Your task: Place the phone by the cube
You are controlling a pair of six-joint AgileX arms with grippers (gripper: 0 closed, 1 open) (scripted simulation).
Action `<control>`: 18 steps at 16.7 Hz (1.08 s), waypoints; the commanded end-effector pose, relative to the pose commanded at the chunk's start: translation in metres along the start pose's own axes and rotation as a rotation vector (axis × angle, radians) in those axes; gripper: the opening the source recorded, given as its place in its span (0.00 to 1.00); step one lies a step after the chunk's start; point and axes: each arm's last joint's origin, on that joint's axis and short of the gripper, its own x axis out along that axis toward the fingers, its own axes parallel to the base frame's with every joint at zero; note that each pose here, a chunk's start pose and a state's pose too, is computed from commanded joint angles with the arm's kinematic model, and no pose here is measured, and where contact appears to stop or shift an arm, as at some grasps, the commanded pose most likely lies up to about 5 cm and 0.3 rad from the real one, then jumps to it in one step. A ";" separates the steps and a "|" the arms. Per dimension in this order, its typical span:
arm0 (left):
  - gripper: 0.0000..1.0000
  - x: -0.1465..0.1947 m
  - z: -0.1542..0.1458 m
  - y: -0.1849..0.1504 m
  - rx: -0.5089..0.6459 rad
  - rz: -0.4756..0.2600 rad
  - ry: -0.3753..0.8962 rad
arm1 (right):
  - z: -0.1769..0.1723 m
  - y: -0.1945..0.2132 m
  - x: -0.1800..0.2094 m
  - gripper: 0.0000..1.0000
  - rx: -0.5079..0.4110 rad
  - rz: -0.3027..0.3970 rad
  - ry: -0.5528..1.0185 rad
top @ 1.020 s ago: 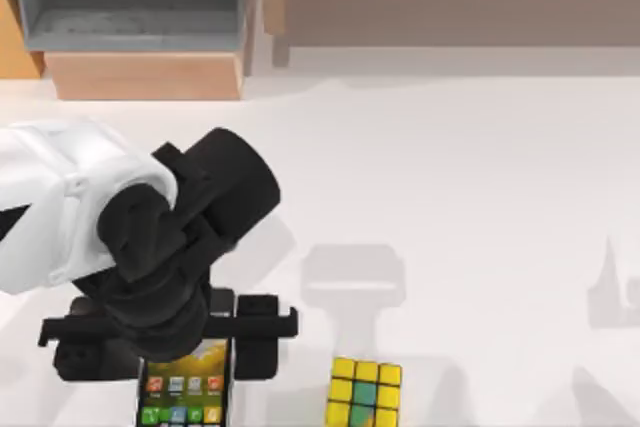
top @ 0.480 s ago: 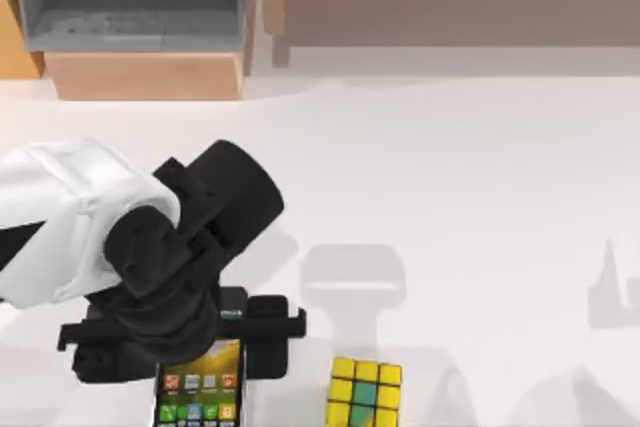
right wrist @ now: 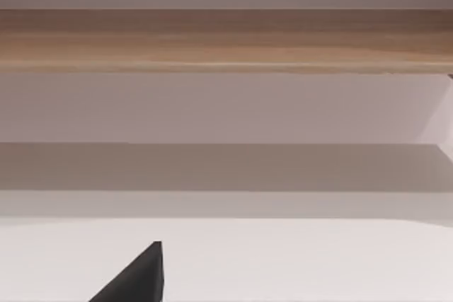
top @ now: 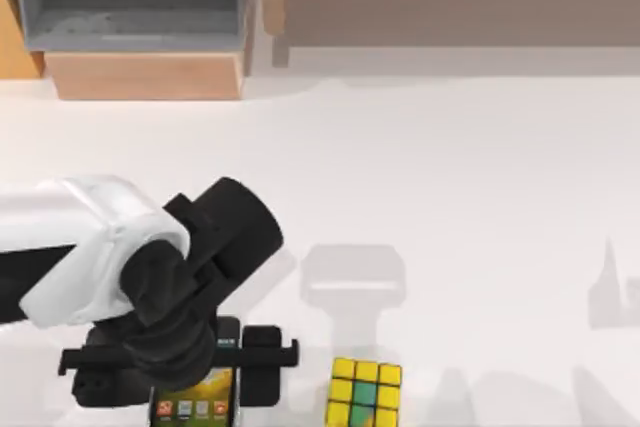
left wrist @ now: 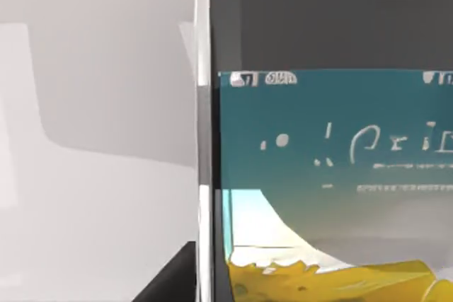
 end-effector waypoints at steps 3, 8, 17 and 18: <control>0.00 0.003 -0.001 0.001 0.001 0.009 0.008 | 0.000 0.000 0.000 1.00 0.000 0.000 0.000; 0.23 0.003 -0.001 0.001 0.001 0.009 0.008 | 0.000 0.000 0.000 1.00 0.000 0.000 0.000; 0.90 0.003 -0.001 0.001 0.001 0.009 0.008 | 0.000 0.000 0.000 1.00 0.000 0.000 0.000; 0.98 0.003 -0.001 0.001 0.001 0.009 0.008 | 0.000 0.000 0.000 1.00 0.000 0.000 0.000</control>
